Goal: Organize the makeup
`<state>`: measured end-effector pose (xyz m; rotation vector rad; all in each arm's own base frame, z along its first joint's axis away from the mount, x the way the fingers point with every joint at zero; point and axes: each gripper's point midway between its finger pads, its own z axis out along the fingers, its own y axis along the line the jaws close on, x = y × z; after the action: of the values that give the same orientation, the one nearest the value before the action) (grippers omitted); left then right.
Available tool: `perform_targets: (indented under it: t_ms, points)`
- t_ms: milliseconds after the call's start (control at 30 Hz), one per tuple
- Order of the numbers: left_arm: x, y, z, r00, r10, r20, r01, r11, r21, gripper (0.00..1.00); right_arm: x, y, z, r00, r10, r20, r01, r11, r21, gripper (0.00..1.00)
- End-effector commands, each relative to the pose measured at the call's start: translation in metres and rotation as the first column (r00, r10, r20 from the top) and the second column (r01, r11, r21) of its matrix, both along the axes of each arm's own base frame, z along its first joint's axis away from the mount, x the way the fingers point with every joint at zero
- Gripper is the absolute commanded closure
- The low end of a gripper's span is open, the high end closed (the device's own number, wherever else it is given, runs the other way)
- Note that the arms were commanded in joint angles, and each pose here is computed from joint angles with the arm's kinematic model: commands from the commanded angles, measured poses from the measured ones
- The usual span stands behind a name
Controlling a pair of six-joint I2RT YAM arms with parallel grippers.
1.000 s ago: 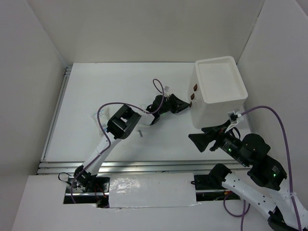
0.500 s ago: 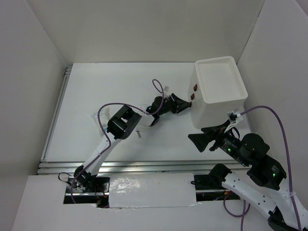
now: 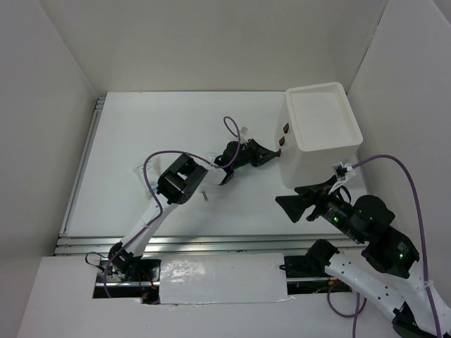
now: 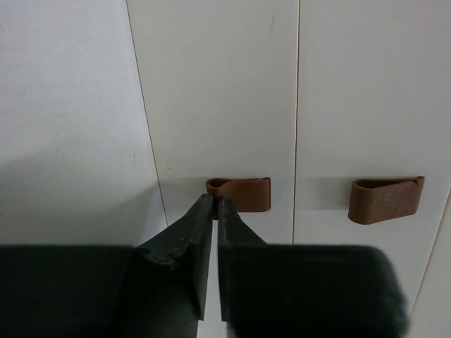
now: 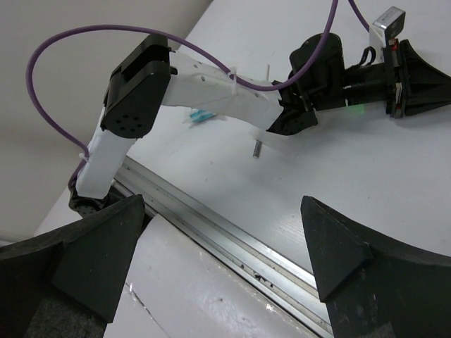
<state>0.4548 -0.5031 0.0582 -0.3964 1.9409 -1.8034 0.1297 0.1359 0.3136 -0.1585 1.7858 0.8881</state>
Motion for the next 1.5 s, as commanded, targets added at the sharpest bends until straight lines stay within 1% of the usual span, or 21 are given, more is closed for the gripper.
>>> perform_targets:
  t_ms: [0, 67, 100, 267, 300, 367, 400, 433, 500, 567, 600, 733, 900, 1033, 1200, 1267, 1300, 1333, 1367, 1400, 1467]
  points:
    - [-0.004, -0.009, 0.039, 0.995, -0.017, 0.094, 0.024, 0.997, -0.076, 0.85, 0.002, 0.004, 0.008, 0.999, 0.011, 0.037, -0.012, 1.000, 0.015, 0.00]
    - [-0.004, -0.008, 0.043, 0.995, -0.012, 0.104, 0.020, 0.997, -0.072, 0.91, 0.002, 0.004, 0.007, 0.999, 0.011, 0.033, -0.012, 1.000, 0.011, 0.00]
    - [-0.005, -0.008, 0.045, 0.994, -0.012, 0.111, 0.019, 0.998, -0.066, 1.00, 0.002, 0.004, 0.008, 0.999, 0.010, 0.035, -0.010, 1.000, 0.013, 0.00]
    - [-0.008, -0.001, 0.060, 0.993, 0.001, 0.121, 0.004, 0.999, -0.040, 1.00, 0.002, 0.004, 0.006, 0.999, 0.011, 0.031, -0.012, 1.000, 0.011, 0.00]
    - [-0.007, 0.002, 0.057, 0.994, 0.011, 0.107, -0.009, 1.000, -0.017, 1.00, 0.002, 0.004, 0.007, 0.999, 0.013, 0.032, -0.013, 1.000, 0.012, 0.00]
    - [-0.008, 0.009, 0.069, 0.993, 0.022, 0.119, -0.024, 1.000, 0.014, 1.00, 0.002, 0.004, 0.008, 0.999, 0.013, 0.033, -0.013, 1.000, 0.014, 0.00]
    - [-0.008, 0.014, 0.056, 0.995, 0.031, 0.092, -0.038, 0.996, 0.076, 1.00, 0.002, 0.005, 0.008, 0.999, 0.015, 0.032, -0.016, 1.000, 0.015, 0.00]
    - [-0.008, 0.019, 0.071, 0.995, 0.036, 0.089, -0.043, 0.996, 0.078, 1.00, 0.002, 0.005, 0.008, 0.999, 0.017, 0.032, -0.017, 1.000, 0.015, 0.00]
    - [-0.007, 0.031, 0.073, 0.993, 0.073, 0.095, -0.088, 0.984, 0.155, 1.00, 0.002, 0.006, 0.008, 0.999, 0.018, 0.030, -0.019, 1.000, 0.016, 0.00]
    - [-0.009, 0.045, 0.068, 0.992, 0.101, 0.081, -0.115, 0.972, 0.205, 1.00, 0.002, 0.006, 0.008, 0.999, 0.018, 0.032, -0.019, 1.000, 0.017, 0.00]
    - [-0.008, 0.050, 0.079, 0.988, 0.112, 0.102, -0.132, 0.968, 0.216, 1.00, 0.003, 0.007, 0.008, 0.999, 0.018, 0.029, -0.019, 1.000, 0.018, 0.00]
    - [-0.007, 0.074, 0.061, 0.986, 0.161, 0.050, -0.168, 0.928, 0.333, 1.00, 0.001, 0.010, 0.013, 0.999, 0.039, 0.032, -0.040, 0.999, 0.029, 0.00]
    - [-0.007, 0.106, 0.047, 0.979, 0.201, 0.016, -0.192, 0.902, 0.388, 1.00, 0.001, 0.012, 0.016, 0.999, 0.044, 0.030, -0.045, 0.998, 0.040, 0.00]
    - [-0.006, 0.125, 0.043, 0.974, 0.227, 0.019, -0.213, 0.877, 0.431, 1.00, 0.001, 0.015, 0.018, 0.998, 0.054, 0.029, -0.055, 0.997, 0.047, 0.00]
    - [0.000, 0.137, 0.058, 0.968, 0.244, 0.051, -0.240, 0.853, 0.463, 1.00, 0.001, 0.016, 0.020, 0.998, 0.056, 0.028, -0.058, 0.997, 0.050, 0.00]
    - [0.001, 0.140, 0.065, 0.966, 0.247, 0.069, -0.248, 0.834, 0.493, 1.00, 0.002, 0.017, 0.019, 0.998, 0.055, 0.024, -0.056, 0.997, 0.048, 0.00]
    - [0.001, 0.141, 0.067, 0.966, 0.247, 0.072, -0.249, 0.826, 0.506, 0.97, 0.002, 0.017, 0.021, 0.998, 0.056, 0.027, -0.058, 0.997, 0.051, 0.00]
    - [0.002, 0.142, 0.070, 0.967, 0.241, 0.082, -0.248, 0.820, 0.516, 0.85, 0.002, 0.017, 0.021, 0.998, 0.053, 0.027, -0.055, 0.997, 0.051, 0.00]
    - [0.000, 0.143, 0.078, 0.965, 0.242, 0.097, -0.257, 0.816, 0.518, 0.78, 0.002, 0.017, 0.020, 0.998, 0.056, 0.025, -0.057, 0.997, 0.049, 0.00]
    - [-0.003, 0.146, 0.079, 0.964, 0.248, 0.096, -0.261, 0.806, 0.531, 0.62, 0.003, 0.017, 0.019, 0.998, 0.055, 0.024, -0.056, 0.997, 0.048, 0.00]
    - [-0.008, 0.151, 0.096, 0.961, 0.246, 0.128, -0.276, 0.795, 0.540, 0.41, 0.004, 0.019, 0.018, 0.998, 0.056, 0.020, -0.057, 0.997, 0.045, 0.00]
